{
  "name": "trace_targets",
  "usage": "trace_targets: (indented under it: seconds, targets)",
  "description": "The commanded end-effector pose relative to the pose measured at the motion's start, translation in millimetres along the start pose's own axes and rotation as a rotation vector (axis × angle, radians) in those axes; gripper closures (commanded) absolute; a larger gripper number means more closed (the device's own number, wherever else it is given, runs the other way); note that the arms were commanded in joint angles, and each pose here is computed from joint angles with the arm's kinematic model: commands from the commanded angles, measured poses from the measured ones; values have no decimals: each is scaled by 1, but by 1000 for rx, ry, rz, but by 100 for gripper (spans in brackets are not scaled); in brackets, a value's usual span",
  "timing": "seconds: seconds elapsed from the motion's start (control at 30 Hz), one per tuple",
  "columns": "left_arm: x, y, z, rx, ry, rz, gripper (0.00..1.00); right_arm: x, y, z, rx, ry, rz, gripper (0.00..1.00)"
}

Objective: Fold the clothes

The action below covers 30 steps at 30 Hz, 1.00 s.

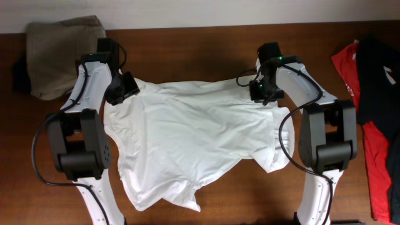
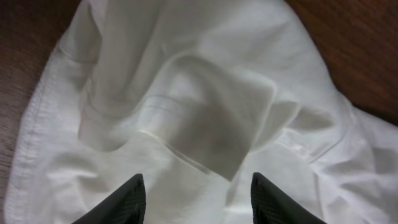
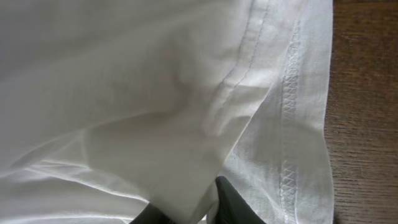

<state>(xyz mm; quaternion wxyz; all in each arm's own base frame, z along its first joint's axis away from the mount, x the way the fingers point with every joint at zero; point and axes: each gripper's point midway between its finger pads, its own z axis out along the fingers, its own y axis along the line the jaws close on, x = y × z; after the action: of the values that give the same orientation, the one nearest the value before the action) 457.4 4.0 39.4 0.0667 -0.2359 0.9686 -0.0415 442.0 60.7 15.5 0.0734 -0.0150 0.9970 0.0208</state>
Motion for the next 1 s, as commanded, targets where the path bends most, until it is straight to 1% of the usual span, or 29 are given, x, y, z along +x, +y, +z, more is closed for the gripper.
trace_targets:
  seconds: [0.0, 0.07, 0.2, 0.37, 0.47, 0.53, 0.57, 0.67, 0.7, 0.77, 0.87, 0.9, 0.97]
  targets:
    - [4, 1, 2, 2, 21, -89, 46, 1, -2, 2, 0, 4, 11, 79]
    - [2, 0, 3, 4, 13, -107, 46, 1, -2, 2, 0, 2, 11, 79]
    - [-15, -8, 11, 39, -46, -106, 46, 1, -2, 2, 0, 4, 11, 79]
    - [-18, -19, 17, 74, -54, -95, 55, 2, -2, 2, 0, 5, 11, 79]
    - [-21, -20, 20, 78, -61, -94, 69, 2, -2, 2, -1, 5, 21, 86]
    - [-21, -20, 20, 78, -62, -94, 84, 2, -2, 2, 0, 5, 46, 95]
    - [-22, -20, 20, 79, -63, -93, 100, 1, -3, 1, 8, 3, 66, 96]
    - [-25, -22, 13, 85, -78, -54, 100, 0, -7, -3, 11, -2, 125, 96]
    - [-28, -24, 0, 92, -96, -29, 100, -3, -11, -12, 15, -16, 172, 96]
    - [-31, -27, -30, 112, -145, 0, 100, -9, -17, -28, 12, -40, 207, 96]
    - [-31, -31, -90, 150, -232, 15, 100, -14, -24, -73, 2, -101, 243, 96]
    - [-27, -31, -115, 164, -262, 28, 100, -14, -25, -92, -9, -132, 258, 96]
    - [-17, -28, -152, 182, -306, 49, 100, -13, -16, -138, -88, -207, 266, 96]
